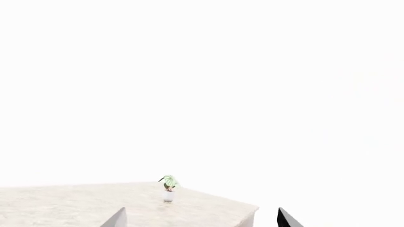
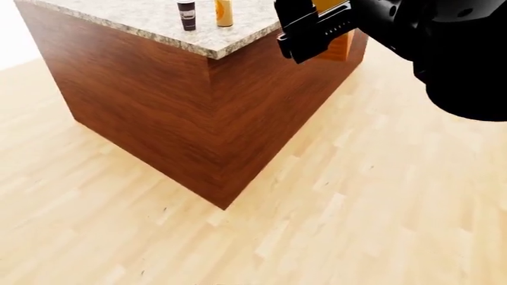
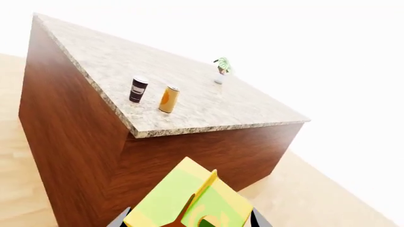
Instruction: Move the drinks to the dining counter.
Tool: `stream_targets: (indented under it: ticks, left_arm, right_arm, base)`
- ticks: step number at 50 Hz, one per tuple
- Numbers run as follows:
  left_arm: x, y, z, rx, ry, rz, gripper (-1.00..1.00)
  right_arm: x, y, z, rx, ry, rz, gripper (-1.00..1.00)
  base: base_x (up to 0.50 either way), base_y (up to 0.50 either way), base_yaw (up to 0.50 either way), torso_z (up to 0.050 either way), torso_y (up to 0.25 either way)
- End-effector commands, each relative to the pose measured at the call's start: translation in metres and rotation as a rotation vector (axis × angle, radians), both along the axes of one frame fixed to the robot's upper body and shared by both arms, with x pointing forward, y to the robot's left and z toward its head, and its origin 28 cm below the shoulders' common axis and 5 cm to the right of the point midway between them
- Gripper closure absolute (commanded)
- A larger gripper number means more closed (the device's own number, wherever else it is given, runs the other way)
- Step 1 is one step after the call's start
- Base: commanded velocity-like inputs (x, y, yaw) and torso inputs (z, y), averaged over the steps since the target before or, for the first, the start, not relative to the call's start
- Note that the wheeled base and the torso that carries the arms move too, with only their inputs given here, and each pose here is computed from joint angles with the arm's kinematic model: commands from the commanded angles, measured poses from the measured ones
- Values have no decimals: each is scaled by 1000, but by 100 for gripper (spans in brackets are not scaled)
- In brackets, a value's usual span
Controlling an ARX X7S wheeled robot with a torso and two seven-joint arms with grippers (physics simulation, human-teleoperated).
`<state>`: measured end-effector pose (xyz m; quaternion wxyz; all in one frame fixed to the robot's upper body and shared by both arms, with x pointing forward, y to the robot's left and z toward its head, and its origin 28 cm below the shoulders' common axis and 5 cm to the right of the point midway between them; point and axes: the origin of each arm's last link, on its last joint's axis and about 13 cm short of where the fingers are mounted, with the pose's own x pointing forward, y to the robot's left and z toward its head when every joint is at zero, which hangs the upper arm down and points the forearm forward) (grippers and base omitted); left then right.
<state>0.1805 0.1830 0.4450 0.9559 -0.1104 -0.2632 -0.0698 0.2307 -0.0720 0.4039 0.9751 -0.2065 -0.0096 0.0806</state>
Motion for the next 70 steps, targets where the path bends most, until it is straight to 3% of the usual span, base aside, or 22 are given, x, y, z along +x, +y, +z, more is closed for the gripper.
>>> stream_targets:
  ticks: [1,26,30,31,32,33,35,41,42,70]
  left_arm:
    - [1,0,0,0,-1,1,-100]
    - [1,0,-2,4,-2,-3,-100]
    - [1,0,-2,5,0,-4,-100]
    - [1,0,-1,3,0,-4,-100]
    - [1,0,-1,4,-1,-3,-100]
    - [1,0,-2,4,0,-4,-100]
    - [1,0,-2,6,2,-5,-100]
    - [1,0,-2,5,2,-3,-100]
    - [0,-1,-2,6,0,-6,-100]
    - [2,-1,-2,6,2,-5,-100]
  right_arm:
    - [1,-3,8,-4,-69,-40,100]
    - [3,-2,6,1,-65,-34,100]
    - [3,-3,6,58,-66,-36,100]
    - [3,-3,6,136,-77,-41,100]
    - [4,-4,6,110,-70,-41,100]
    - [5,-4,3,75,-51,-23,100]
    - [5,-3,4,123,-53,-18,100]
    - [0,-3,11,153,-105,6,100]
    - [1,-3,9,103,-113,-24,100]
    - [9,-4,-2,82,-54,-41,100]
  base:
    - [0,0,500,0,0]
    - [0,0,500,0,2]
    - [0,0,500,0,3]
    - [0,0,500,0,0]
    - [-76,73,500,0,0]
    - [0,0,20,0,0]
    - [0,0,0,0,0]
    - [0,0,0,2,2]
    - [-411,73,0,0,0]
    - [-498,176,0,0,3]
